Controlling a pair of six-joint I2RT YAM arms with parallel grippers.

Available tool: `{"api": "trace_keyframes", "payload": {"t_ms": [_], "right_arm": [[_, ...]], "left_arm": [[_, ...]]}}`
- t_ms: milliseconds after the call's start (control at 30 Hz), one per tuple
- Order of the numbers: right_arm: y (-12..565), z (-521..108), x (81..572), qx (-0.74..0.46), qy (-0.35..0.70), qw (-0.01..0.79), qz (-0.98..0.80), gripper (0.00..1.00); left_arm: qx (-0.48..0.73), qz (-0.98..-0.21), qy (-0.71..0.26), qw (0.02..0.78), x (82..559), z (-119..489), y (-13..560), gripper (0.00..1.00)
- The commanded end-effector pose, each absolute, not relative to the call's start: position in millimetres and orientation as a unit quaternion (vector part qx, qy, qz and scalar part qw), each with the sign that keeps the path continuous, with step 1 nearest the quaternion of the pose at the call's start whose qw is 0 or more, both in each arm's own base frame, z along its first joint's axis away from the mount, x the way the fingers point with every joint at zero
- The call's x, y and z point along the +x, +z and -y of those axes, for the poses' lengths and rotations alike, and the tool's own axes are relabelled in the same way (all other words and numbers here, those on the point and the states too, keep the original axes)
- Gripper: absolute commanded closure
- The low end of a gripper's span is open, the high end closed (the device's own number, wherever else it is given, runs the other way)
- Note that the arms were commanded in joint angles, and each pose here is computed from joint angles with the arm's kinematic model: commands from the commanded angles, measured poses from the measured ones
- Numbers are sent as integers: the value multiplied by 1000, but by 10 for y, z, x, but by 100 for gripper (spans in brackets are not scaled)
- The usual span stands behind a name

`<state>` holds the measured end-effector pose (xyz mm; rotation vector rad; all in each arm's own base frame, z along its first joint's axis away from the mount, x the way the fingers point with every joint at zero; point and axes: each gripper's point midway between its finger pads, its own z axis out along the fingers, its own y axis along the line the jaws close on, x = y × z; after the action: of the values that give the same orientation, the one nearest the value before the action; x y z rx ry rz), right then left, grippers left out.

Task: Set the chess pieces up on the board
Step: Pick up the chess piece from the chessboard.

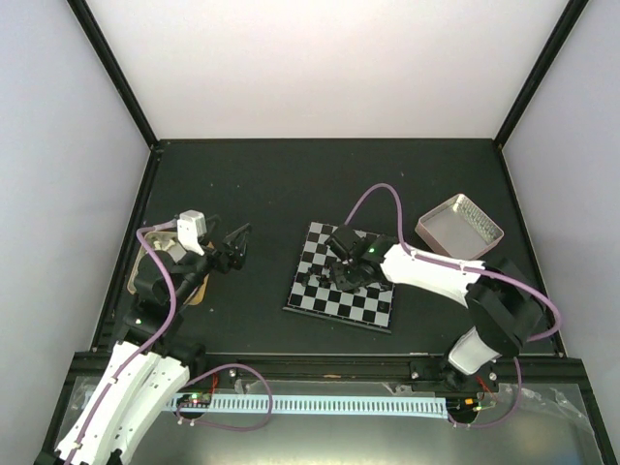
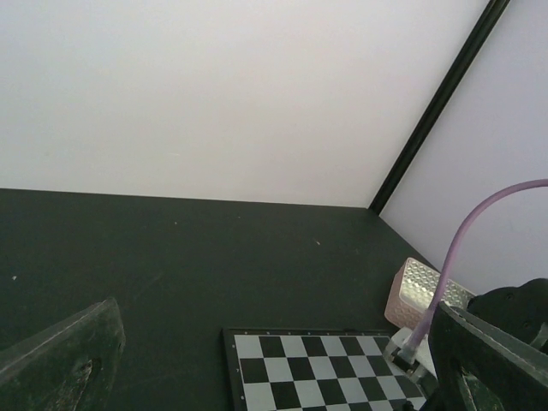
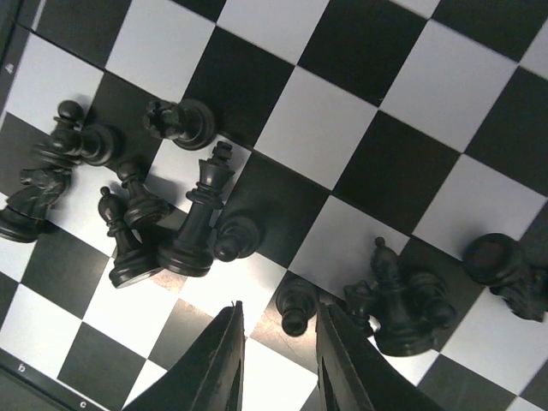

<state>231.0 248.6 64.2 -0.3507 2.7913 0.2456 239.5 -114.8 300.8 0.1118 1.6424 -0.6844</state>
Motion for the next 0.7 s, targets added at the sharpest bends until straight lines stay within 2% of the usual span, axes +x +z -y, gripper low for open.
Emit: {"api": "trace_keyframes", "payload": {"t_ms": [0, 100, 433, 533, 667], "right_arm": [[583, -2520, 2322, -129, 66, 157, -977, 74], [532, -2498, 2311, -128, 56, 154, -978, 75], [462, -2509, 2314, -129, 46, 153, -979, 88], [490, -2518, 2317, -130, 49, 158, -978, 95], [654, -2540, 2303, -135, 70, 180, -972, 97]], "left_arm": [[47, -711, -298, 636, 2402, 1139, 3070, 1], [46, -711, -299, 635, 2399, 1139, 3066, 1], [46, -711, -299, 635, 2389, 1137, 3076, 1], [46, -711, -299, 635, 2387, 1135, 3079, 1], [47, -711, -300, 634, 2381, 1140, 3084, 1]]}}
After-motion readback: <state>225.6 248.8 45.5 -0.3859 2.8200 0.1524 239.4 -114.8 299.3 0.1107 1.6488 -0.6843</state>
